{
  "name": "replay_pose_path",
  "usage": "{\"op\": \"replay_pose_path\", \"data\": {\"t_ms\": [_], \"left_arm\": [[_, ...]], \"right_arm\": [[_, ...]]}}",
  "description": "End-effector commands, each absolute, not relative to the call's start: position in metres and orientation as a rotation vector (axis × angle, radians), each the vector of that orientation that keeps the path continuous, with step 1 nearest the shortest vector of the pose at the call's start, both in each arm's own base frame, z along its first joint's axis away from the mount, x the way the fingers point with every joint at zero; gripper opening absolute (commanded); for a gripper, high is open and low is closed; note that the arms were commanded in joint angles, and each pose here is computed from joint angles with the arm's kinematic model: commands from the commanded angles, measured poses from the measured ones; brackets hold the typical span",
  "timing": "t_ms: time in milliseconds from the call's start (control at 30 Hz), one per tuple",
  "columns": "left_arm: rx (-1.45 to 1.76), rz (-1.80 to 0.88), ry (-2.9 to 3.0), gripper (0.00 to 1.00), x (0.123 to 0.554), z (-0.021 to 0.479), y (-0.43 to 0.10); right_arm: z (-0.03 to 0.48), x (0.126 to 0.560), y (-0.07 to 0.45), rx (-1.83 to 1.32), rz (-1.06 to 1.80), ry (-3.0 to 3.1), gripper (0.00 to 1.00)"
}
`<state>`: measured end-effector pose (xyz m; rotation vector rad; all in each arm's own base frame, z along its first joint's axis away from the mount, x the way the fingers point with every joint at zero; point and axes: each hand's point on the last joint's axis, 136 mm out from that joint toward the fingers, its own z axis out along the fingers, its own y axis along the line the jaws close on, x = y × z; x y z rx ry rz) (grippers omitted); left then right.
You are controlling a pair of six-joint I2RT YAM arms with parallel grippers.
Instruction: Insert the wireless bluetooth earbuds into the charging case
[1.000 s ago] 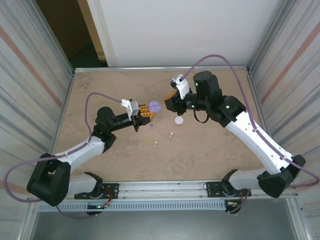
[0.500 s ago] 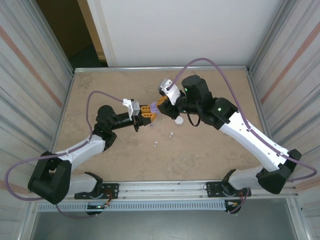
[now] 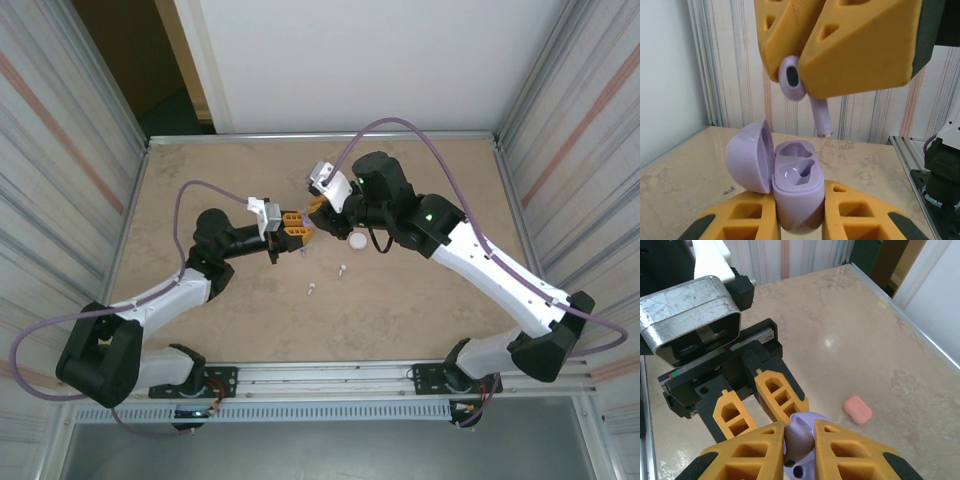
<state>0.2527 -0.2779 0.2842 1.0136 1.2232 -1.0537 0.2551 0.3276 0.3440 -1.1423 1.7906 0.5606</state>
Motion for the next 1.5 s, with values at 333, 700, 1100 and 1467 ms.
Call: {"op": "replay_pose_path", "data": {"t_ms": [333,700,1100,1467], "left_arm": [[1.058,-1.046,1.153,0.00,0.246,0.299,-0.282],[1.059,-1.045,1.152,0.00,0.245,0.299,-0.282],[1.058,-1.046,1.153,0.00,0.245,0.300,-0.282],[1.059,-1.044,1.152,0.00,0.244,0.300,-0.282]], "right_arm": [[0.337,0.260,0.329,-1.181,0.497,1.796,0.19],[0.327,0.261,0.326,-1.200,0.466,1.818,0.19],[0.317,0.253,0.326,-1.258,0.477,1.817,0.19],[0.312,0.249,0.332,-1.285,0.523,1.817,0.22]]}}
